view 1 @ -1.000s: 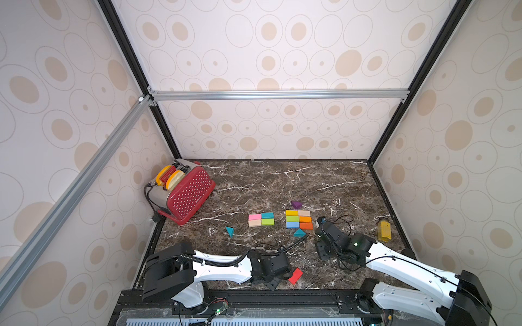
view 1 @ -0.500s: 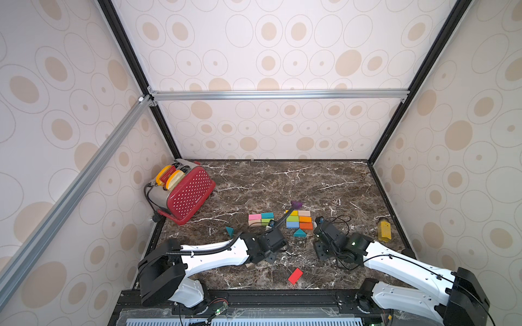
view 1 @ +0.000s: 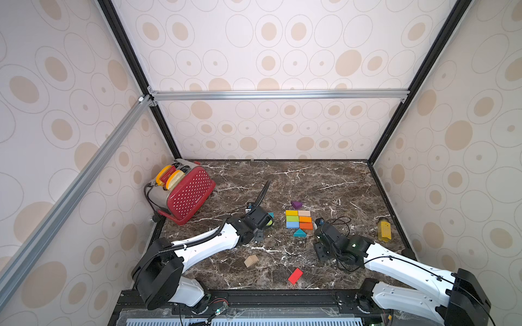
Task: Assemble a piece of candy with building blocks
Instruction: Assemble the building block at the center of the board.
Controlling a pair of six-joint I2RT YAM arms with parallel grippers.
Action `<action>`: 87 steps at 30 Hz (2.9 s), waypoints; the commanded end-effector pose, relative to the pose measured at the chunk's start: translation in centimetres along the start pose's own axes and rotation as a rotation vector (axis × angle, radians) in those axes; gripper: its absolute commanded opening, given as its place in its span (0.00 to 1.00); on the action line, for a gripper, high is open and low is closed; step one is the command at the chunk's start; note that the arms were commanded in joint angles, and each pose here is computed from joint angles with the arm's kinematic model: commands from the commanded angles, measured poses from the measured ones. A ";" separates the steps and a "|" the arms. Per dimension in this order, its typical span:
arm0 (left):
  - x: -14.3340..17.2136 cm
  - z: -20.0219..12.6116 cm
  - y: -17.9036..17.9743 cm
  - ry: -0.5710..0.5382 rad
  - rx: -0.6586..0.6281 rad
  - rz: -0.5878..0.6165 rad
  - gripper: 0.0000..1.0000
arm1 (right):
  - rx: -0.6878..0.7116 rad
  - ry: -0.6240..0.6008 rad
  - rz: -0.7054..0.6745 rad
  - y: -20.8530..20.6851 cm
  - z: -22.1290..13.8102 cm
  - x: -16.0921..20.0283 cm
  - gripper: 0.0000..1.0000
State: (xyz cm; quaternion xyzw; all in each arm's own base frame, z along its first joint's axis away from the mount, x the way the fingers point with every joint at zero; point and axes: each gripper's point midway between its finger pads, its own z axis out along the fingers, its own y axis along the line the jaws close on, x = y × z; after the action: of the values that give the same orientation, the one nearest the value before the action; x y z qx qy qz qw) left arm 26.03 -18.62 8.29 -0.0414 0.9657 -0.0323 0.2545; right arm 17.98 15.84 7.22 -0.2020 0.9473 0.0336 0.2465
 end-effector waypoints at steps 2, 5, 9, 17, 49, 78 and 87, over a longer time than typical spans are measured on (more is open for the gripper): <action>0.1 1.1 0.5 0.009 0.000 -0.273 0.22 | -0.004 0.004 -0.004 -0.1 0.1 0.4 0.56; 0.3 1.6 0.4 0.025 0.016 -0.384 0.20 | -0.010 0.002 -0.003 0.0 0.0 0.4 0.56; -0.2 1.8 0.8 -0.008 -0.001 -0.464 0.20 | -0.016 0.004 -0.002 0.0 0.0 0.7 0.56; 1.9 4.1 1.1 0.035 -0.010 -0.595 0.17 | -0.029 0.005 -0.006 0.1 0.0 0.9 0.56; 4.6 4.7 -2.7 0.199 0.187 -0.511 0.45 | -0.053 0.033 -0.020 0.7 0.8 1.4 0.55; 1.2 5.6 -2.4 0.075 0.130 -0.464 0.44 | -0.053 0.051 0.001 0.6 1.0 2.1 0.54; -3.3 -2.1 0.4 -0.124 0.124 -0.303 0.52 | -0.211 0.039 0.018 3.8 -2.0 0.6 0.57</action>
State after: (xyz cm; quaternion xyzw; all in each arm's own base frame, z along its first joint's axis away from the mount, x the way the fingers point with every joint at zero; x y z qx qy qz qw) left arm 27.25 -20.08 7.82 -0.2064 0.9307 -0.1644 0.2533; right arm 15.87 17.25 6.81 -0.2015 0.9518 0.0970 0.2099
